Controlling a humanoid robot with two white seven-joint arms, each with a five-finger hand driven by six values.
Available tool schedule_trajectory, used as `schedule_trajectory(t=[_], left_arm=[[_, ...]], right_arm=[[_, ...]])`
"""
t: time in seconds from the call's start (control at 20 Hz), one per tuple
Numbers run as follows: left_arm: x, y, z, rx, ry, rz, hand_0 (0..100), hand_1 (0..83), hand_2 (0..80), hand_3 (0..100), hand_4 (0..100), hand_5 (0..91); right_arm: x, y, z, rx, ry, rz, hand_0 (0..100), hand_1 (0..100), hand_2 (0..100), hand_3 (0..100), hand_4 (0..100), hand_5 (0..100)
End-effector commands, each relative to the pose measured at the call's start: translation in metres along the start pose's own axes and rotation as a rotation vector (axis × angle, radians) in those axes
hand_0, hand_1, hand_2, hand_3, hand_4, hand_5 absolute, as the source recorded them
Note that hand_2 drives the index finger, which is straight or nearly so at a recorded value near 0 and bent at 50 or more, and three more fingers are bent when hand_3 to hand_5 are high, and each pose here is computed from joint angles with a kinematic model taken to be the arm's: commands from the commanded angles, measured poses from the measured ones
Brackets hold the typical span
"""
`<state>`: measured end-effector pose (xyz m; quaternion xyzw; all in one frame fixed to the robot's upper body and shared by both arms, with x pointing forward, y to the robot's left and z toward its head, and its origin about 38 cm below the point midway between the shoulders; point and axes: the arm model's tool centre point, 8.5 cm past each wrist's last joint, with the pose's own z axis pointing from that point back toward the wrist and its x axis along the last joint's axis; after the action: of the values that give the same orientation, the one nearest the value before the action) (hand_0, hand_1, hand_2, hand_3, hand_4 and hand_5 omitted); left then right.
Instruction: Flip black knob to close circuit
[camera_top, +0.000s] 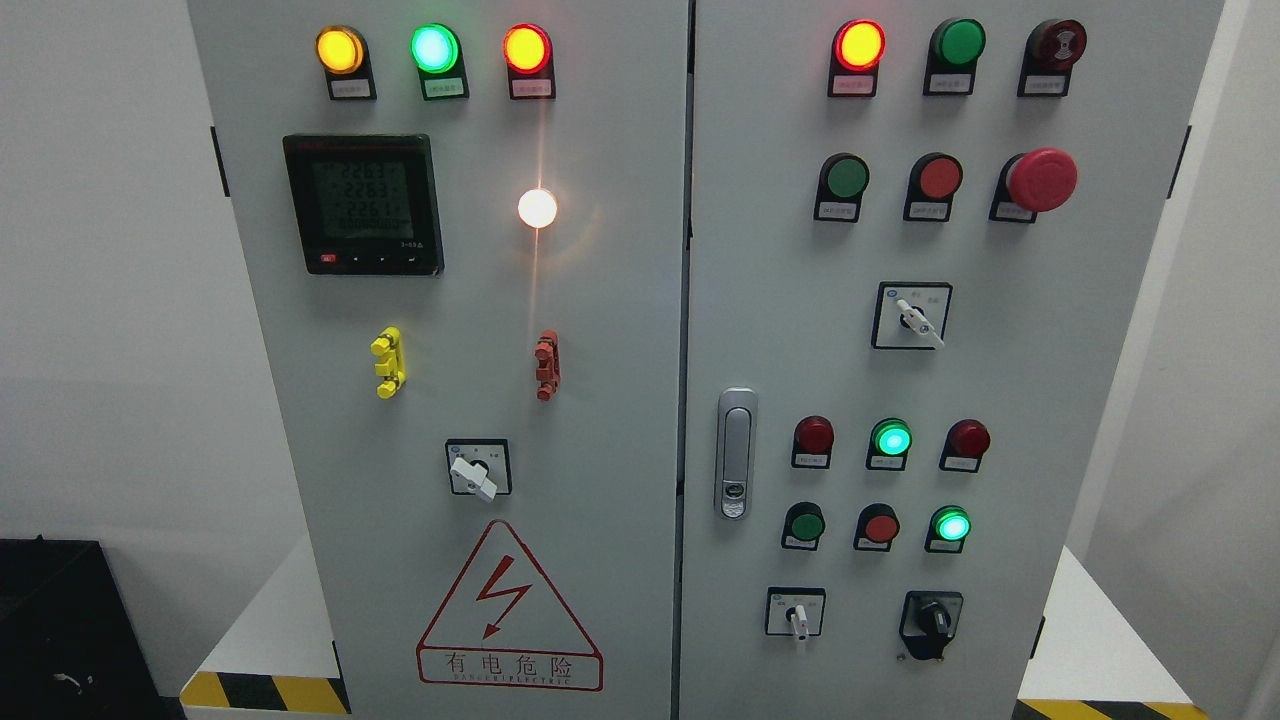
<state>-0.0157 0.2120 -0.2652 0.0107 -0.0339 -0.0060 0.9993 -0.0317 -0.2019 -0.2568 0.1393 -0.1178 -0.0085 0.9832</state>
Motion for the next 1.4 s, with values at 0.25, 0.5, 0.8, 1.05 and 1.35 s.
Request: schedule_trajectory(t=[0.25,0.5,0.8,1.05,1.35], left_arm=[[0.0,0.0,0.0,0.001,0.0,0.0,12,55.6,0.0,0,0,0.0],[0.0,0.0,0.0,0.001,0.0,0.0,12,55.6,0.0,0,0,0.0],[0.0,0.0,0.0,0.001,0.0,0.0,12,55.6,0.0,0,0,0.0],[0.0,0.0,0.0,0.001,0.0,0.0,12,55.6,0.0,0,0,0.0],[0.0,0.0,0.0,0.001,0.0,0.0,12,55.6,0.0,0,0,0.0]], right_arm=[[-0.002,0.002,0.0,0.009,0.011,0.016,0,10,0,0,0,0],[0.009,0.003,-0.003,0.017,0.002,0.058,0,10,0,0,0,0],[0.06,0.006,-0.012,0.011,-0.056,0.134,0,10,0,0,0,0],[0.119,0.0,-0.009,-0.059,-0.132,0.287,0,10,0,0,0,0],[0.185,-0.015,0.009,-0.213,-0.237,0.544,0,12,7,23,21,0]])
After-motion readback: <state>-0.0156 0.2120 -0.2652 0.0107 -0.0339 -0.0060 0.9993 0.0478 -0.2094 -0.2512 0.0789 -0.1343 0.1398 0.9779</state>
